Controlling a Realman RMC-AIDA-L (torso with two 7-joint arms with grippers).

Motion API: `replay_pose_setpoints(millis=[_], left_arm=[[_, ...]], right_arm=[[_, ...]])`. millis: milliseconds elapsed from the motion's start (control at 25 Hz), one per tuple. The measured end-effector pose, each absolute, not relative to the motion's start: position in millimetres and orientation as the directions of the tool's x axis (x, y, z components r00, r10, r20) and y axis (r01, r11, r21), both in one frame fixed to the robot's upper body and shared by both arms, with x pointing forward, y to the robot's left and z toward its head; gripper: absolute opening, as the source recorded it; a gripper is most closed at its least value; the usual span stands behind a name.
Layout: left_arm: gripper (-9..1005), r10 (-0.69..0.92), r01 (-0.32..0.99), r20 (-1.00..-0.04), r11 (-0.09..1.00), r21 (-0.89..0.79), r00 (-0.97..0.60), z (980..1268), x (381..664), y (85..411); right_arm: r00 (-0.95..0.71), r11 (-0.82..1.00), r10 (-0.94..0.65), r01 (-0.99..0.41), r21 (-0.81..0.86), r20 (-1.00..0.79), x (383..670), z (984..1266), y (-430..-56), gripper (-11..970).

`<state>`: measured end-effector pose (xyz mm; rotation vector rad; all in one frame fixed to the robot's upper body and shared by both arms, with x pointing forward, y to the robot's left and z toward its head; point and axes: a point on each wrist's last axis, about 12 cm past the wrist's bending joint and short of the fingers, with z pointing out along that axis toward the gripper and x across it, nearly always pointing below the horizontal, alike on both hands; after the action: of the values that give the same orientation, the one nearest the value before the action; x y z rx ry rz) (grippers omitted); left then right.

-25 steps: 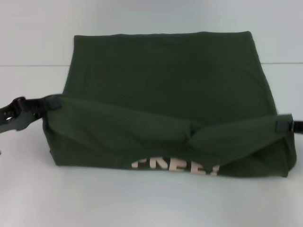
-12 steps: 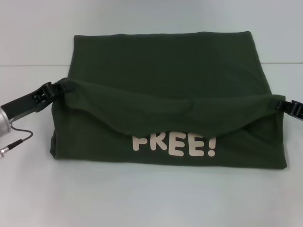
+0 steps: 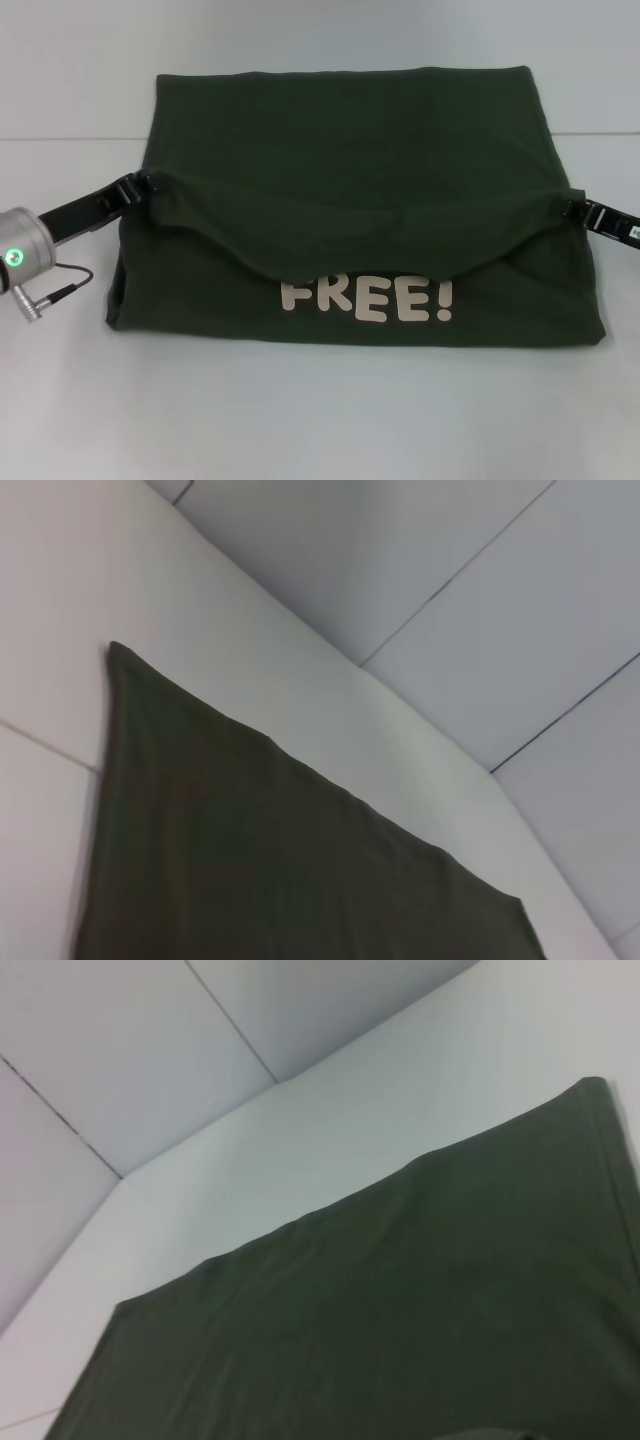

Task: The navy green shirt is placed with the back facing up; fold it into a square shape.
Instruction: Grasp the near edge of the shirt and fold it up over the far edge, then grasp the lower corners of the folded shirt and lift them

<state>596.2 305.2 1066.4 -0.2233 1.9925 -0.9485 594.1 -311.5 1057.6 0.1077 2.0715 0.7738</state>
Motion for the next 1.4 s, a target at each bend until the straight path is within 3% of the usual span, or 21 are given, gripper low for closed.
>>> replay_pose_setpoints(millis=[520,960,1000,1160,1400], left_arm=[[40,-0.470,0.180,-0.669,0.726,-0.664,-0.576,1063,606,291],[90,-0.500,0.135,-0.636,0.715,-0.686,-0.588,1052,597,286],[133,-0.509,0.128,-0.625,0.707,-0.696,-0.591,1050,595,287],[304,-0.544,0.104,-0.592,0.678,-0.727,-0.595,1047,586,296],[422,-0.477,0.170,-0.551,0.631,-0.757,-0.685,1061,566,319]], right_arm=[[-0.570,0.820,0.349,-0.198,0.537,-0.744,602,1054,-304,97],[-0.579,0.816,0.326,-0.227,0.532,-0.747,594,1049,-304,105],[-0.582,0.813,0.330,-0.225,0.538,-0.743,592,1048,-305,106],[-0.585,0.803,0.346,-0.221,0.554,-0.734,582,1045,-314,259],[-0.601,0.768,0.351,-0.254,0.588,-0.718,566,1047,-330,498]])
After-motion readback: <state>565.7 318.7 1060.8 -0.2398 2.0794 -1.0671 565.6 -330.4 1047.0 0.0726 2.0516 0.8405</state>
